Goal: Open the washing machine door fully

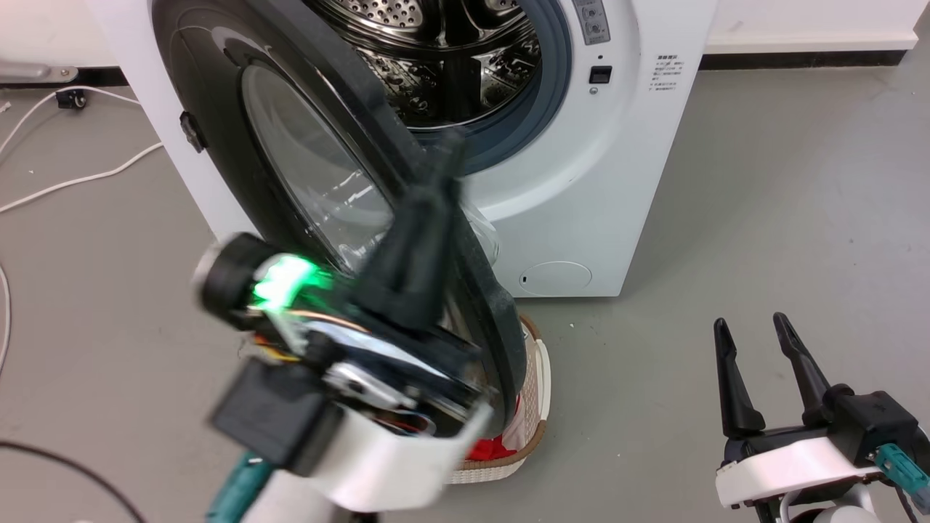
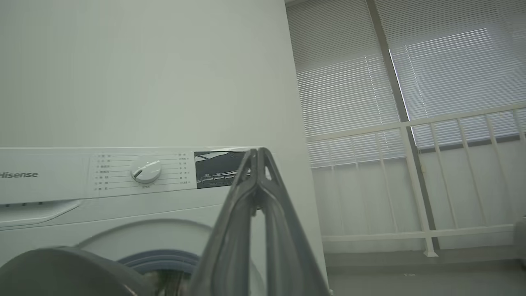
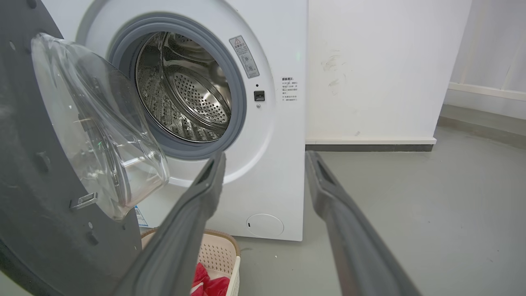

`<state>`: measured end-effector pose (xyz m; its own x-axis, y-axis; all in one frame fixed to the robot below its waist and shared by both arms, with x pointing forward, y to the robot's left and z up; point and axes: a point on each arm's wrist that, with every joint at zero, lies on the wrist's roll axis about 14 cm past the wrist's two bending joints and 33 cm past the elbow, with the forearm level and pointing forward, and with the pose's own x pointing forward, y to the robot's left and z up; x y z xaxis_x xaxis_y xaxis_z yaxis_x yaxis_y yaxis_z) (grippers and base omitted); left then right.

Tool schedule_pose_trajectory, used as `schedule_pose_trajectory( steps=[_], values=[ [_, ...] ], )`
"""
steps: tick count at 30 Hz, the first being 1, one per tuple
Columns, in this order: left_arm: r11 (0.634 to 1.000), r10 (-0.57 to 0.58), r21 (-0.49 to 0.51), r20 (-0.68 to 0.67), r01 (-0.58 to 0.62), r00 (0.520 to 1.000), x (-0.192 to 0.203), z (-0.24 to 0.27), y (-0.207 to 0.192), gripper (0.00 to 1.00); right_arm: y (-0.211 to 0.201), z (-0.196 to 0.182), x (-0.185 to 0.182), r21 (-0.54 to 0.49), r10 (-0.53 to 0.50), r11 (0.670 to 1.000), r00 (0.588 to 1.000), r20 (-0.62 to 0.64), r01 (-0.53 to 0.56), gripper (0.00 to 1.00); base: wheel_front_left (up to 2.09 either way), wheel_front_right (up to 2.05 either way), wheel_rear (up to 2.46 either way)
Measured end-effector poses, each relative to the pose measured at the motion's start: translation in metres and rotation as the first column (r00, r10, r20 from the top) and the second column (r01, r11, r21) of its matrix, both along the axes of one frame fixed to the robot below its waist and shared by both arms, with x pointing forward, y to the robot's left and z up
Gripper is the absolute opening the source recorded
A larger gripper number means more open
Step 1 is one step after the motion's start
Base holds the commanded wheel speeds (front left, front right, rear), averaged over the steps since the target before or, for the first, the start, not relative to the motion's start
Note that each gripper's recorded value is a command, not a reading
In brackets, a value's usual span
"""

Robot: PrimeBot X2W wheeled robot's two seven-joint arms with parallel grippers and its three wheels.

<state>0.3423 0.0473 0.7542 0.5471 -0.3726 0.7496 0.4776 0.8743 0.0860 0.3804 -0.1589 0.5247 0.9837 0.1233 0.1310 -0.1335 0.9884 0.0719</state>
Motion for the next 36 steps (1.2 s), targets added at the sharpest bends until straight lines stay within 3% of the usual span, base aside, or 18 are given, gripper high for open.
schedule_pose_trajectory(
  steps=[4,10,21,29,36],
  values=[
    [0.991,-0.119,0.049,-0.095,0.124,0.988,-0.002,-0.024,-0.035,0.00,-0.002,-0.003,0.000,0.005,-0.007,1.000,1.000,-0.008,0.007,1.00,0.00,0.00,0.00],
    [0.970,-0.199,0.080,-0.271,0.228,0.942,-0.008,-0.069,-0.062,0.00,-0.005,-0.006,0.001,0.013,-0.016,1.000,1.000,-0.016,0.016,1.00,0.00,0.00,0.00],
    [0.900,-0.312,0.076,-0.573,0.428,0.758,-0.043,-0.161,-0.108,0.00,0.002,-0.012,0.006,0.023,0.006,1.000,0.999,-0.033,-0.005,1.00,0.00,0.00,0.00],
    [0.919,-0.218,0.097,-0.683,0.383,0.697,-0.028,-0.210,-0.101,0.00,-0.001,-0.017,0.005,0.033,-0.004,0.999,0.999,-0.047,0.006,1.00,0.00,0.00,0.00],
    [0.954,-0.122,0.116,-0.691,0.275,0.713,0.003,-0.221,-0.085,0.00,-0.005,-0.021,0.005,0.042,-0.017,0.999,0.998,-0.062,0.020,1.00,0.00,0.00,0.00]
  ],
)
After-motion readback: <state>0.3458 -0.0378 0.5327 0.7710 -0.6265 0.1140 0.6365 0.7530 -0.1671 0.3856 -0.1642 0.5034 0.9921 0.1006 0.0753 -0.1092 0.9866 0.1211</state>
